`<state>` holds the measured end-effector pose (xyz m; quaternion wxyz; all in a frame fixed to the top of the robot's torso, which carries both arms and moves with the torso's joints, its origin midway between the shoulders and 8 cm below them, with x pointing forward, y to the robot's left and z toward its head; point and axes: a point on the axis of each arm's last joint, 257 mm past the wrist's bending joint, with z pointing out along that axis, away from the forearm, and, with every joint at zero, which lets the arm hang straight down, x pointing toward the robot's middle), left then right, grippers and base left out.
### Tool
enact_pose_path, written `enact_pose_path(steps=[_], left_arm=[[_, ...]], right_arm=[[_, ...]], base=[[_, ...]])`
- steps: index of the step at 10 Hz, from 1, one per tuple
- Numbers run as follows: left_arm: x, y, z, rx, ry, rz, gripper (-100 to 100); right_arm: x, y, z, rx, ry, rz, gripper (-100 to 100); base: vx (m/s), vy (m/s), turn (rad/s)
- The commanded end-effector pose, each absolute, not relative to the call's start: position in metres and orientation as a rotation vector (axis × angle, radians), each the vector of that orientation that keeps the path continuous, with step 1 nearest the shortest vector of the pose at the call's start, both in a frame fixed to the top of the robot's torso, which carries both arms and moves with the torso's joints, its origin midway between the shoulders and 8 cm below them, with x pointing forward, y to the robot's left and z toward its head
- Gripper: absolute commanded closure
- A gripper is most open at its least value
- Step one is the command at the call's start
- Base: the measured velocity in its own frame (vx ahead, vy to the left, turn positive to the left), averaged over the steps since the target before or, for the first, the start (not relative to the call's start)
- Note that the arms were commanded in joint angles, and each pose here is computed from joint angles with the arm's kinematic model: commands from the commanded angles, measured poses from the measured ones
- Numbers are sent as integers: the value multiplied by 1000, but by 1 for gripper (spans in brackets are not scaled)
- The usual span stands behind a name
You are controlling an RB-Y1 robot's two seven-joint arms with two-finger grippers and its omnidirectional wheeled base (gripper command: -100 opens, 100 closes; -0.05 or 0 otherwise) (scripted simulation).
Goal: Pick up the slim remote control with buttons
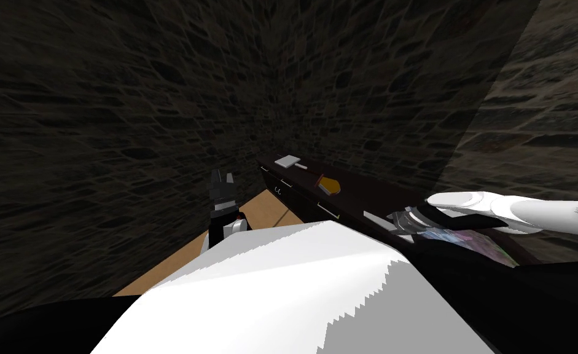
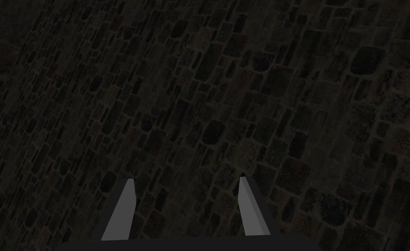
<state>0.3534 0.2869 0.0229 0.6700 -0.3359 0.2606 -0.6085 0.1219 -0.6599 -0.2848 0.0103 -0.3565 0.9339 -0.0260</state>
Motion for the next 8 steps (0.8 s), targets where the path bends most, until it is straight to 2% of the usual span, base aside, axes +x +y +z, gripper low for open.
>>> enact_pose_path(steps=[1,2,3,8], left_arm=[[353,287,23,-757,587,-1371,0],[353,287,23,-757,587,-1371,0],[353,287,23,-757,587,-1372,0],[353,287,23,-757,587,-1371,0]], right_arm=[[122,-660,-285,-1113,2915,-81,-100],[120,-658,-285,-1119,2916,-72,0],[124,-652,-288,-1132,2915,-76,-100],[130,-637,-294,-1158,2911,-79,-100]], base=[[42,-20,35],[6,-3,-4],[9,-25,-51],[8,-37,-38]])
